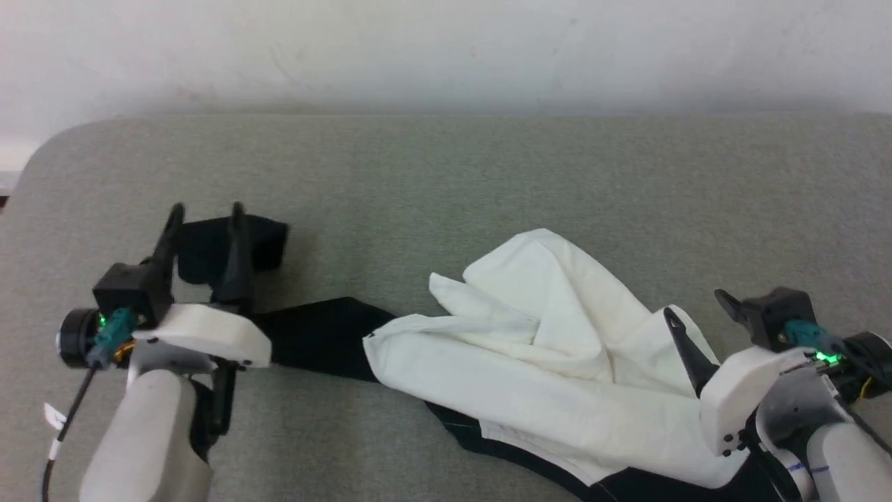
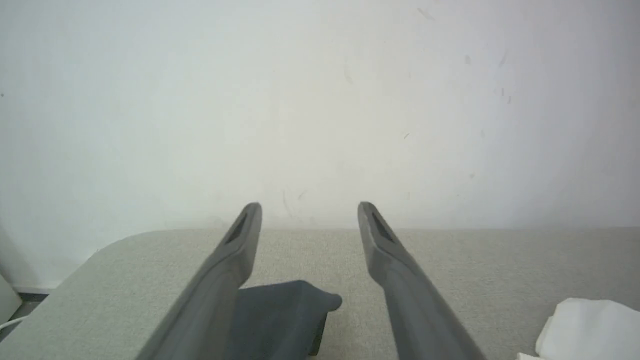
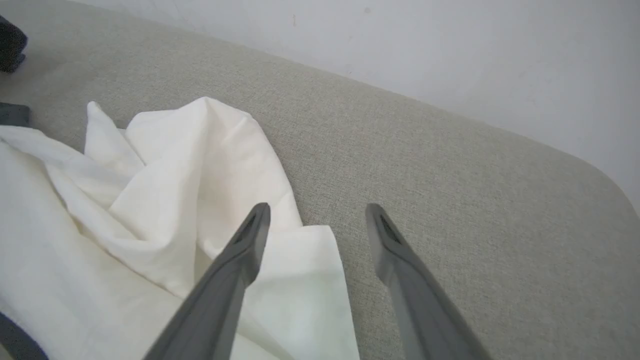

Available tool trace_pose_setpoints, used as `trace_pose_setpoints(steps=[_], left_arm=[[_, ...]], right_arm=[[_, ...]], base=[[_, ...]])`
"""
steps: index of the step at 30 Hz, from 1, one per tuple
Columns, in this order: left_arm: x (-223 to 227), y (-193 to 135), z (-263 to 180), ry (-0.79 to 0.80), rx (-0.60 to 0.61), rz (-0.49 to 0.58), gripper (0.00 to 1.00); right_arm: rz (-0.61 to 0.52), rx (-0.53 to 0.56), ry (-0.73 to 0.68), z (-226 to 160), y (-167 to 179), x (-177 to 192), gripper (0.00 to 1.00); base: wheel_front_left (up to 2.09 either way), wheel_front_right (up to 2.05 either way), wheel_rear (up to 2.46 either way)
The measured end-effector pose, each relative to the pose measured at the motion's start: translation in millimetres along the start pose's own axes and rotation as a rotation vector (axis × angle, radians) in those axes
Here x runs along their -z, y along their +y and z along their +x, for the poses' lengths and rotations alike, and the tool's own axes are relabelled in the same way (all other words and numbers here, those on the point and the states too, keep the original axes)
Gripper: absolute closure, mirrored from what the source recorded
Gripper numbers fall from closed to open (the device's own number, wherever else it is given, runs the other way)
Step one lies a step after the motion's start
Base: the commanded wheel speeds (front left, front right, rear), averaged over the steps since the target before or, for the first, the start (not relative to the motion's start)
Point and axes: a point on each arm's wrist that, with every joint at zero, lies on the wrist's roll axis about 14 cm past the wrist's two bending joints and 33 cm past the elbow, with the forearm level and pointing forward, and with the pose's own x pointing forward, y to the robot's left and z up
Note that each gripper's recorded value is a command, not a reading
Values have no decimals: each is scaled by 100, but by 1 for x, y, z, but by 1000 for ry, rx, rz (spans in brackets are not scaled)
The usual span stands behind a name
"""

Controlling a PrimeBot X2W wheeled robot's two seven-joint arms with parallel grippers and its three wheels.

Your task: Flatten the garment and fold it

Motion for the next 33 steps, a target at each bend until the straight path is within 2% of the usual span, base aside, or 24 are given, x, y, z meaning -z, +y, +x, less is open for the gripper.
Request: trace_pose_setpoints(steps=[3, 9, 15, 22, 23, 24, 29, 33], left_arm=[[-19, -11, -16, -63, 33, 4, 0], [-23, -16, -57, -78, 43, -17, 0], [-26, -16, -82, -87, -2, -48, 0], [-9, -5, -103, -32, -86, -94, 0], [-8, -2, -104, -28, -98, -88, 0], [-7, 0, -106, -23, -104, -86, 0], [-3, 12, -114, -7, -143, -71, 0], [-2, 14, -114, -2, -144, -61, 0]], right_arm=[[-19, -67, 73, 9, 10, -1, 0], [-106, -198, 256, 31, 33, 5, 0], [-155, -216, 374, 65, 31, 15, 0], [-161, -283, 533, 89, 48, 55, 0], [-186, -290, 544, 92, 48, 56, 65], [-210, -296, 546, 96, 49, 56, 100], [-262, -299, 477, 118, 47, 40, 100], [-342, -186, 314, 147, 8, -10, 100]], base=[[0, 0, 0], [0, 0, 0], [0, 0, 0], [0, 0, 0], [0, 0, 0], [0, 0, 0], [0, 0, 0], [0, 0, 0]])
